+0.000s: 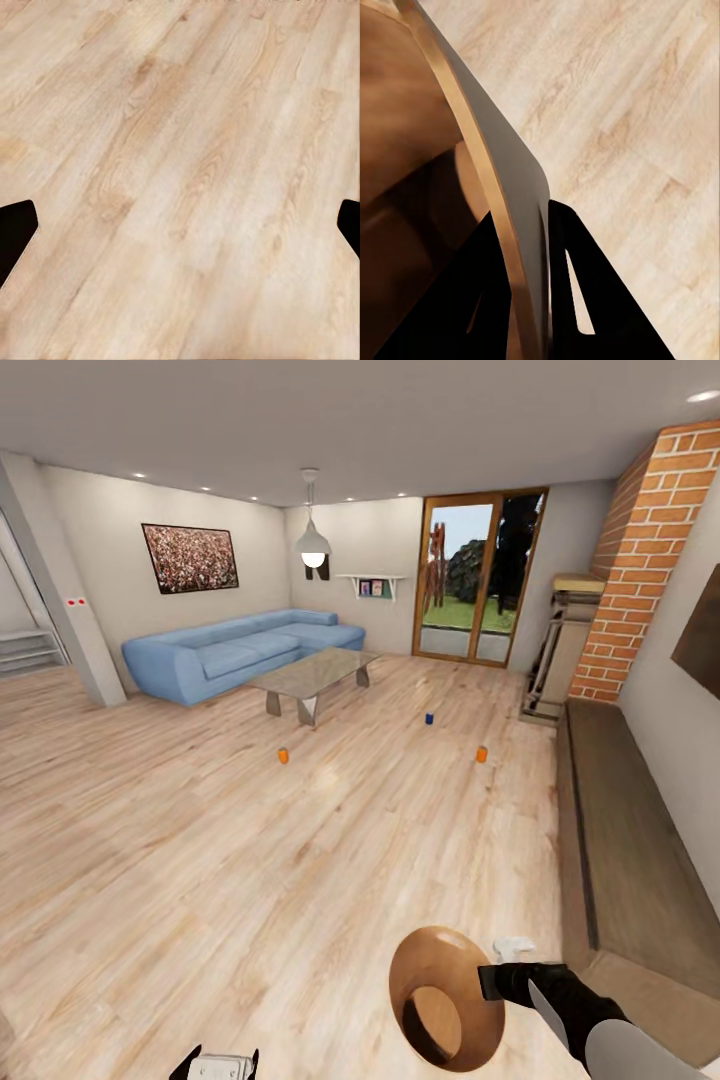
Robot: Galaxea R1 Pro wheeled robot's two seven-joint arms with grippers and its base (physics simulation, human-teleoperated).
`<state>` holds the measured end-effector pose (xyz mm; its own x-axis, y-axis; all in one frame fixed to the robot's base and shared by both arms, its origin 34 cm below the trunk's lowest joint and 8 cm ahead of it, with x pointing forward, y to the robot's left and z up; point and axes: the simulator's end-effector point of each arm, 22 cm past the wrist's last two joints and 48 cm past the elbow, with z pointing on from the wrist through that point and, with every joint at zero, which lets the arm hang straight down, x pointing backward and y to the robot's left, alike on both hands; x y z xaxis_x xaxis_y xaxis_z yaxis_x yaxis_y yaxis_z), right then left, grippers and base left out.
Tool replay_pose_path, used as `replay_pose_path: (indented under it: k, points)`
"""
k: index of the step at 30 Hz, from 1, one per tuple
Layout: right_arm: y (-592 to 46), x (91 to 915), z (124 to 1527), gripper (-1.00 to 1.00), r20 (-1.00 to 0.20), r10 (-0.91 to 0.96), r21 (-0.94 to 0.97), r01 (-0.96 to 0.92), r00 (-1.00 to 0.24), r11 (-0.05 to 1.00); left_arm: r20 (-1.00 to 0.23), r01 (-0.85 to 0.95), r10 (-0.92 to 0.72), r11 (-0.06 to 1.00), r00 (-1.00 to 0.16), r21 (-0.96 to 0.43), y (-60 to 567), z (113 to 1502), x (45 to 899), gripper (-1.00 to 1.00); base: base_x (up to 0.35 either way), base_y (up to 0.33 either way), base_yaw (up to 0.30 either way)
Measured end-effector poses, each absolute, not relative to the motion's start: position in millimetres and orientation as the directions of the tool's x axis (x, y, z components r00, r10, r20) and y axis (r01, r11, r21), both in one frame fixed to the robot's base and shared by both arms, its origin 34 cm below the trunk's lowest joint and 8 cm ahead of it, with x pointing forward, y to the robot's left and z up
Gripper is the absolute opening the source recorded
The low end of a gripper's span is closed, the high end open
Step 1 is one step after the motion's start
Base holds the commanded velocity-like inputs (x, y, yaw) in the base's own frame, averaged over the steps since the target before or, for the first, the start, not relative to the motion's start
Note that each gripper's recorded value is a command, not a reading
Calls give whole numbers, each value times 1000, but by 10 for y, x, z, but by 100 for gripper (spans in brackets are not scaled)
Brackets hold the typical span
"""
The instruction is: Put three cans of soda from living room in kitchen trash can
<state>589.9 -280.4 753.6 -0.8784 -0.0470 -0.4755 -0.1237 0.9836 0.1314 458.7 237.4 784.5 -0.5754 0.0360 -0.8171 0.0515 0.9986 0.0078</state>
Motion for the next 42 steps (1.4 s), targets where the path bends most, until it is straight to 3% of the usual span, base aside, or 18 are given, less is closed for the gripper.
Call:
replay_pose_path:
  k: [42]
  points:
    - [-2804,5901,7537,-100,-476,-47,131,-124,-878,984,-817,51,37,999,-575,9,2379,7847,4589,100,266,189,0]
